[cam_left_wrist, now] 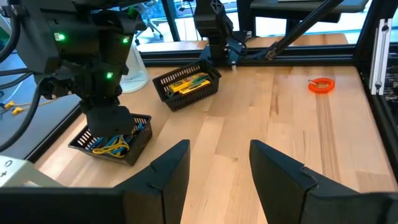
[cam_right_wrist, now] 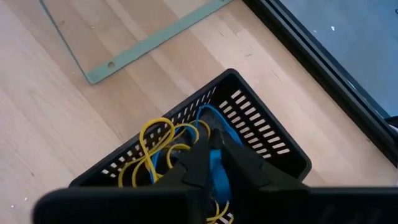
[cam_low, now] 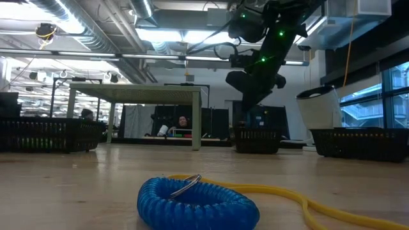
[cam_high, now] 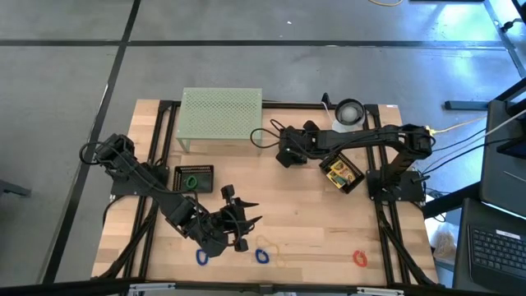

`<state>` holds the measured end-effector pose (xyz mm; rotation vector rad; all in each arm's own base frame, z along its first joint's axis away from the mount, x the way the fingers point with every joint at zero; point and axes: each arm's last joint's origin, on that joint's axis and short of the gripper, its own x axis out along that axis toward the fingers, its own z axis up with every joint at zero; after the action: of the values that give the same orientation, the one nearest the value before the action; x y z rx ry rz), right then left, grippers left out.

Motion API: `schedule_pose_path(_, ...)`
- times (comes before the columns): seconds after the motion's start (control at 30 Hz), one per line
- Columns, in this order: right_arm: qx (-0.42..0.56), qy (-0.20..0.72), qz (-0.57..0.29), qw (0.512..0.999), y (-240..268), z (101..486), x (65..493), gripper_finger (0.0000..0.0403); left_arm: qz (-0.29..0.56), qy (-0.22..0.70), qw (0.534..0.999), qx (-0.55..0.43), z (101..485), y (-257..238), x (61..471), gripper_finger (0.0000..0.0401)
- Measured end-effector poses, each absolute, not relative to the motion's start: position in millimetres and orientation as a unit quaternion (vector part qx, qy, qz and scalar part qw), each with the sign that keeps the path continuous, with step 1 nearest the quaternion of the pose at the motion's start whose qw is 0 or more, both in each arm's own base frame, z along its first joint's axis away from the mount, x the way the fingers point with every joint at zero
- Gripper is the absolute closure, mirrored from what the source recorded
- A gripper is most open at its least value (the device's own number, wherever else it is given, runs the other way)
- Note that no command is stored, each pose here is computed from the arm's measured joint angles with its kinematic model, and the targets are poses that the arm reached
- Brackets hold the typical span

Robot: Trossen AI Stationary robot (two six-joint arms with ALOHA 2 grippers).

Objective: Pick & Place Office Desk Supplies
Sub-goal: Put the blue rubber band into the top black bin, then put the blue spring rubber band into the left black bin

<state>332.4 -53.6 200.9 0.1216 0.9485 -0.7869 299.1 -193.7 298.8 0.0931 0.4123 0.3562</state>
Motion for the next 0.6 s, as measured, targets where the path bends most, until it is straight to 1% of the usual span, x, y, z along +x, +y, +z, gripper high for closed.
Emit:
schedule_pose_path(0.2,0.057,0.445,-0.368,0.815,-53.5,201.0,332.3,0.0306,0.176,0.204,0.962,0.046,298.8,-193.8,299.1,0.0242)
schedule_pose_path(0.43,0.059,0.444,-0.369,0.814,-53.5,201.0,332.3,0.0215,0.172,0.206,0.962,0.045,298.6,-193.9,299.1,0.0240)
schedule_pose_path(0.53,0.061,0.446,-0.367,0.814,-51.5,203.0,330.4,0.0184,0.153,0.221,0.962,0.038,296.7,-194.6,298.5,0.0242)
schedule_pose_path(0.6,0.073,0.441,-0.359,0.819,-47.1,207.6,329.3,0.0170,0.142,0.239,0.960,0.028,293.7,-194.4,296.8,0.0240)
